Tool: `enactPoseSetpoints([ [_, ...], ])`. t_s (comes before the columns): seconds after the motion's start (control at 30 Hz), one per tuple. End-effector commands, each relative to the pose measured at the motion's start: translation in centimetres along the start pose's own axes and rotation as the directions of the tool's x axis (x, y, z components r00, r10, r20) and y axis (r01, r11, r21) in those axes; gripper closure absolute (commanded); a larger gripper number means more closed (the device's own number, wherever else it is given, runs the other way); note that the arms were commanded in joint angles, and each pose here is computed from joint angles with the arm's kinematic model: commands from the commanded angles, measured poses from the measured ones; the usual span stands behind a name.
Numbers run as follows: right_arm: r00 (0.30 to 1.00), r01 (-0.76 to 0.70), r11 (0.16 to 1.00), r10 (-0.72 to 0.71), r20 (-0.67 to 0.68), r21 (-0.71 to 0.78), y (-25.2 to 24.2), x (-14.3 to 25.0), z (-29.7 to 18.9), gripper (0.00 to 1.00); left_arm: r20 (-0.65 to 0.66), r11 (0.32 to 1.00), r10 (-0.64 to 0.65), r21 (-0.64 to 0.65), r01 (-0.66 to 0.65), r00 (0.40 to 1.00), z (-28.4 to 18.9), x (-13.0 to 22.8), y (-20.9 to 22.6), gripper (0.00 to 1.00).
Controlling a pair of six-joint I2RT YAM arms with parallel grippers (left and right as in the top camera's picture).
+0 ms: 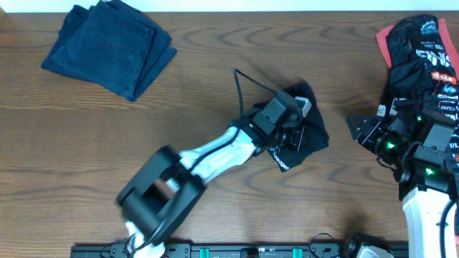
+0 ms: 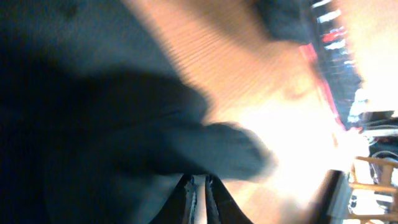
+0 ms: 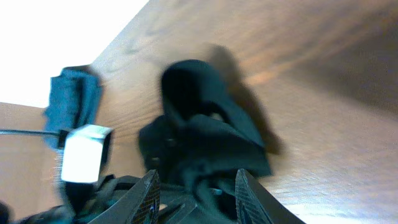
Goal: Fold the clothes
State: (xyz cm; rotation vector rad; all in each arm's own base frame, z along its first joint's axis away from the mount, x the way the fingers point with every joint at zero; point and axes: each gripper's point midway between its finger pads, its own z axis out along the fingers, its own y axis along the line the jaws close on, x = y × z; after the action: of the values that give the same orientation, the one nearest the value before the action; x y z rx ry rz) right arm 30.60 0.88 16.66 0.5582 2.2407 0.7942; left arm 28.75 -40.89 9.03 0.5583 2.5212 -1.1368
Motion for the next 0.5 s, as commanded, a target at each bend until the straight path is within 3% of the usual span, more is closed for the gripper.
enactPoseSetpoints([
  [0.0, 1.0, 0.007, 0.992, -0.011, -0.03, -0.125, 2.2, 0.4, -0.3, 0.63, 0.121, 0.994, 0.083, 0.066, -0.091, 0.989, -6.0, -3.5, -4.8, 0.89],
  [0.1, 0.999, 0.013, 0.988, -0.018, -0.035, -0.155, 2.6, 0.3, -0.1, 0.63, 0.182, 0.995, 0.043, -0.099, -0.025, 0.982, -10.2, -4.5, -2.5, 0.88],
  [0.27, 0.997, 0.015, 0.985, -0.028, -0.072, -0.172, 3.0, 0.8, 1.3, 0.63, 0.22, 0.925, -0.067, -0.353, 0.143, 0.973, -16.7, -3.6, 3.8, 0.88],
  [0.4, 0.992, 0.02, 0.989, -0.038, -0.121, -0.145, 2.9, 1.8, 3.9, 0.58, 0.171, 0.858, -0.192, -0.449, 0.25, 0.966, -19.2, -1.1, 7.8, 0.6],
  [0.47, 0.989, 0.035, 0.994, -0.049, -0.141, -0.104, 2.3, 2.4, 5.5, 0.57, 0.149, 0.813, -0.252, -0.503, 0.292, 0.956, -20.0, 0.3, 9.8, 0.6],
])
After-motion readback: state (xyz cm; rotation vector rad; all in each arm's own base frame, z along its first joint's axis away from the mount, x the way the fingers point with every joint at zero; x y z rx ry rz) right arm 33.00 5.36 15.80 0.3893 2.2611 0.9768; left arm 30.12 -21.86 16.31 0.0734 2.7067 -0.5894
